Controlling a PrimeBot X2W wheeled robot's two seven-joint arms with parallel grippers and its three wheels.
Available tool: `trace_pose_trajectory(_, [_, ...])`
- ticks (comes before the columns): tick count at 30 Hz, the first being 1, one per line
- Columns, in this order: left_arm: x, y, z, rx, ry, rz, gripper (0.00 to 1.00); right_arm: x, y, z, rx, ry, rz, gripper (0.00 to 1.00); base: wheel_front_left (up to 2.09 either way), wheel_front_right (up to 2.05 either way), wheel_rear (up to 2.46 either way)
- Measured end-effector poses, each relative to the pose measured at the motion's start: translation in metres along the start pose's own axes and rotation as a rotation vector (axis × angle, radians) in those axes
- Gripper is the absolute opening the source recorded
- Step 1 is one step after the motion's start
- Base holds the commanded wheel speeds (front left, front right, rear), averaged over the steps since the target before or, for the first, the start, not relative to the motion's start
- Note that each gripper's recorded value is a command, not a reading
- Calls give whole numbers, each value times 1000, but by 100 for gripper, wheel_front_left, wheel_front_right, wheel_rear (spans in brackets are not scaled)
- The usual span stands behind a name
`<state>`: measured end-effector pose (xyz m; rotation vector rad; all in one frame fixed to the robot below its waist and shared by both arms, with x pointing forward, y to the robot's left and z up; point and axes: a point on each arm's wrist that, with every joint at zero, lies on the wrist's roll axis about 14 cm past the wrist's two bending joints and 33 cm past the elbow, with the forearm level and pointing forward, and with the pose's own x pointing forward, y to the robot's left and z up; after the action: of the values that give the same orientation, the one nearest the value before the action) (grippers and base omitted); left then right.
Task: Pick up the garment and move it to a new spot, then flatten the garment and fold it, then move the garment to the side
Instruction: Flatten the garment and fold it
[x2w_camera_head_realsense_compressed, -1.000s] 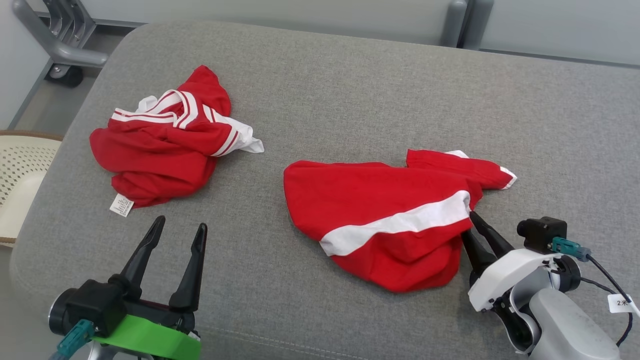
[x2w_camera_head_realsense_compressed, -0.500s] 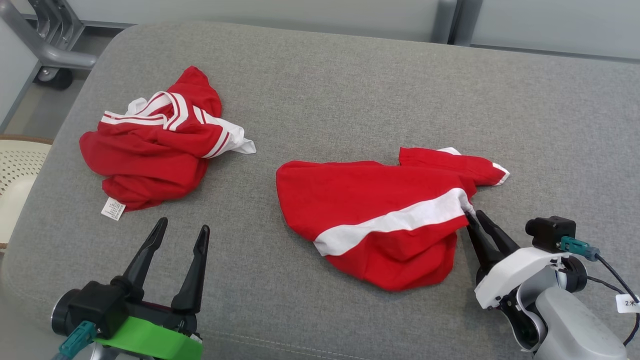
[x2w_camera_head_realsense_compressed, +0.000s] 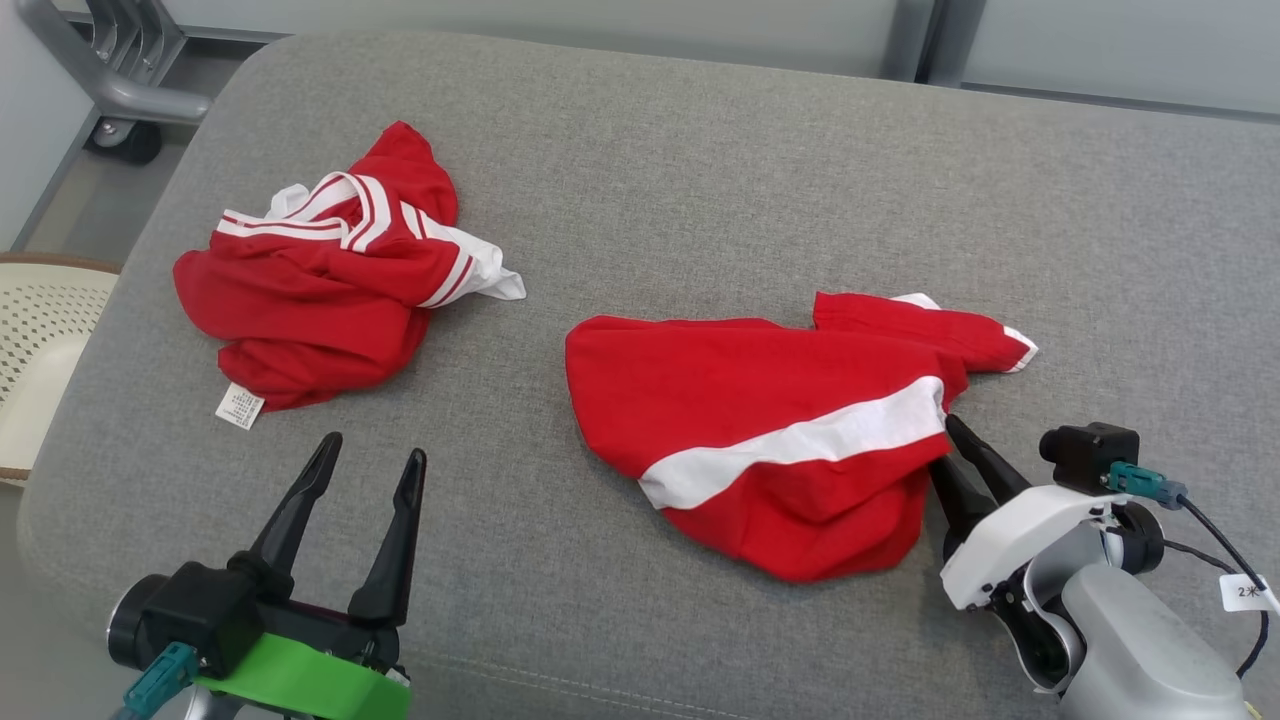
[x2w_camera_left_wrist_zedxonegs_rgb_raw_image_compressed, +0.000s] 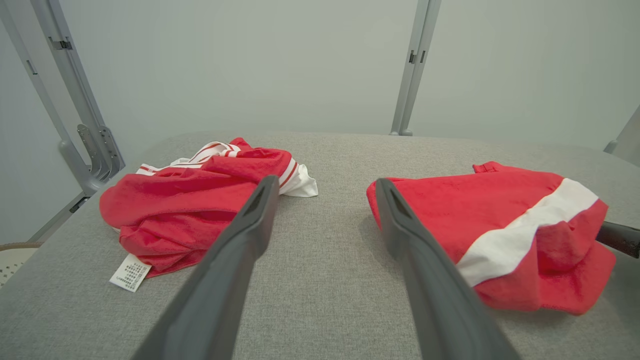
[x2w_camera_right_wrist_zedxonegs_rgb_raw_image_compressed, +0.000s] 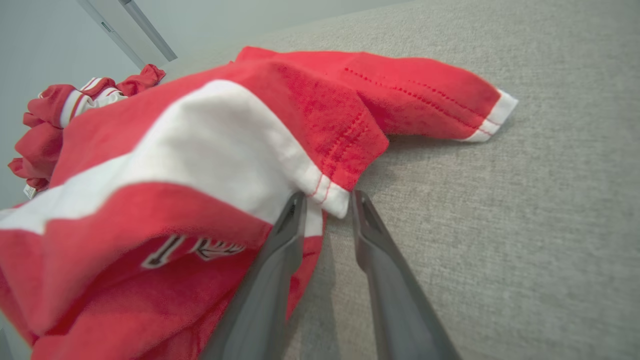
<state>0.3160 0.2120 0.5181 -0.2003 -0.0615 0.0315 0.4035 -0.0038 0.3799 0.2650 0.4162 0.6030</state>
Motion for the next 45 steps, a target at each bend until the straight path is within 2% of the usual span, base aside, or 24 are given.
trace_pose_trajectory(4, [-1, 1, 1, 1, -2, 5, 100, 3, 5, 1, -4, 1, 15, 44, 0, 0, 0])
trace_pose_trajectory(8, [-2, 2, 2, 0, -6, 8, 100, 2, 9, -2, -11, 11, 27, 33, 0, 0, 0])
trace_pose_trajectory(12, [-1, 3, 3, 2, -9, 11, 100, 2, 11, -1, -13, 10, 32, 11, 0, 0, 0])
trace_pose_trajectory(15, [0, 3, 3, 2, -13, 12, 100, 0, 12, -1, -17, 8, 34, 0, 0, 0, 0])
trace_pose_trajectory(24, [5, -4, 2, -23, -20, -6, 100, -10, 4, 13, -40, -33, 28, 0, 0, 0, 0])
trace_pose_trajectory(30, [7, -23, -7, -78, 4, -57, 100, -26, -21, 27, -87, -14, 5, 0, 0, 0, 0])
trace_pose_trajectory(33, [6, -45, -18, -103, 52, -136, 100, -32, -36, 46, -137, -2, -7, 0, 0, 0, 0])
trace_pose_trajectory(39, [-15, -96, -52, -159, 215, -309, 100, -41, -56, 111, -246, -21, -25, 0, 0, 0, 0])
trace_pose_trajectory(43, [-25, -118, -64, -201, 275, -356, 100, -52, -69, 118, -289, 38, -51, 0, 0, 0, 0])
trace_pose_trajectory(45, [-29, -131, -70, -255, 310, -369, 100, -51, -63, 120, -281, 52, -33, 0, 0, 0, 0])
